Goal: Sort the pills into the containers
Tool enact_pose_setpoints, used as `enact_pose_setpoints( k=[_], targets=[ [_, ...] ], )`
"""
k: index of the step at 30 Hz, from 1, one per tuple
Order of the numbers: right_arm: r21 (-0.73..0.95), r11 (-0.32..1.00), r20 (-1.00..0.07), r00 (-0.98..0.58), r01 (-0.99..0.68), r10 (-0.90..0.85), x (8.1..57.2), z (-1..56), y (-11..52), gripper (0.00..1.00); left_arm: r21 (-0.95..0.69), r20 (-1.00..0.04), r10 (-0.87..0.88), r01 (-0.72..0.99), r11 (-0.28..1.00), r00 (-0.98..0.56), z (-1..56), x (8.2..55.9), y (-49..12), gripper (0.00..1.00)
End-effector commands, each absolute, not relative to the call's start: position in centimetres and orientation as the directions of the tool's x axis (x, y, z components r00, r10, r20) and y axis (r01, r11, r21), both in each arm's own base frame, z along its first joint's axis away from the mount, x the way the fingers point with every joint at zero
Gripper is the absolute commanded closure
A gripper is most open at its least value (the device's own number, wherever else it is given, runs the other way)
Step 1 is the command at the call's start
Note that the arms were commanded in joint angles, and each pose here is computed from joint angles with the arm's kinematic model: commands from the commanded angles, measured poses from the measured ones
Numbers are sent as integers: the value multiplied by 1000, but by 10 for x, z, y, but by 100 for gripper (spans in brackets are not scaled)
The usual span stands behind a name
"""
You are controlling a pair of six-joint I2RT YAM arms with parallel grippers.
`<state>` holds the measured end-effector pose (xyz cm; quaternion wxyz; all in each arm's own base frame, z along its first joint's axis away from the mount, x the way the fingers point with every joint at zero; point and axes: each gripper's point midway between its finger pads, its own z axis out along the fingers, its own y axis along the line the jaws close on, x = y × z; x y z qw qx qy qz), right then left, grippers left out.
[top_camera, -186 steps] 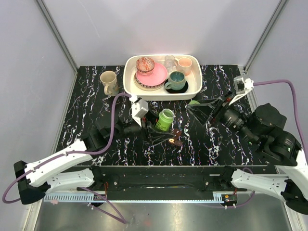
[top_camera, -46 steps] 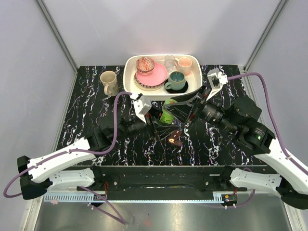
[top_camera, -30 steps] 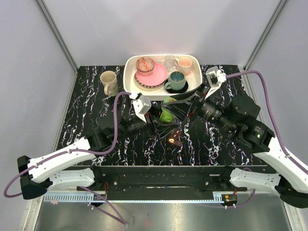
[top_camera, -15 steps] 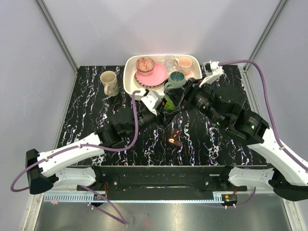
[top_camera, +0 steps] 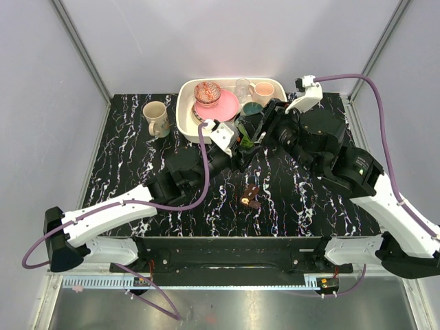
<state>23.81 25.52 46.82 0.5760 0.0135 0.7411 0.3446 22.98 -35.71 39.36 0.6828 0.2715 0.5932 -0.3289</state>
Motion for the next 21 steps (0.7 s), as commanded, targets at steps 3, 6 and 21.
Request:
enact_pose_setpoints(
  k=[3,6,21],
  targets=[
    [432,857,-856,-428,-280,292,234,427,242,94,-176,-810,-509,708,684,291,533,231,-301,100],
    [439,835,-861,-421,-332,286,231,435,248,79,-168,-814,-504,713,681,289,530,230,-302,100],
    [429,731,-899,-329,-530,289,214,467,259,40,-192,-822,-518,741,643,237,509,228,-311,100]
  ],
)
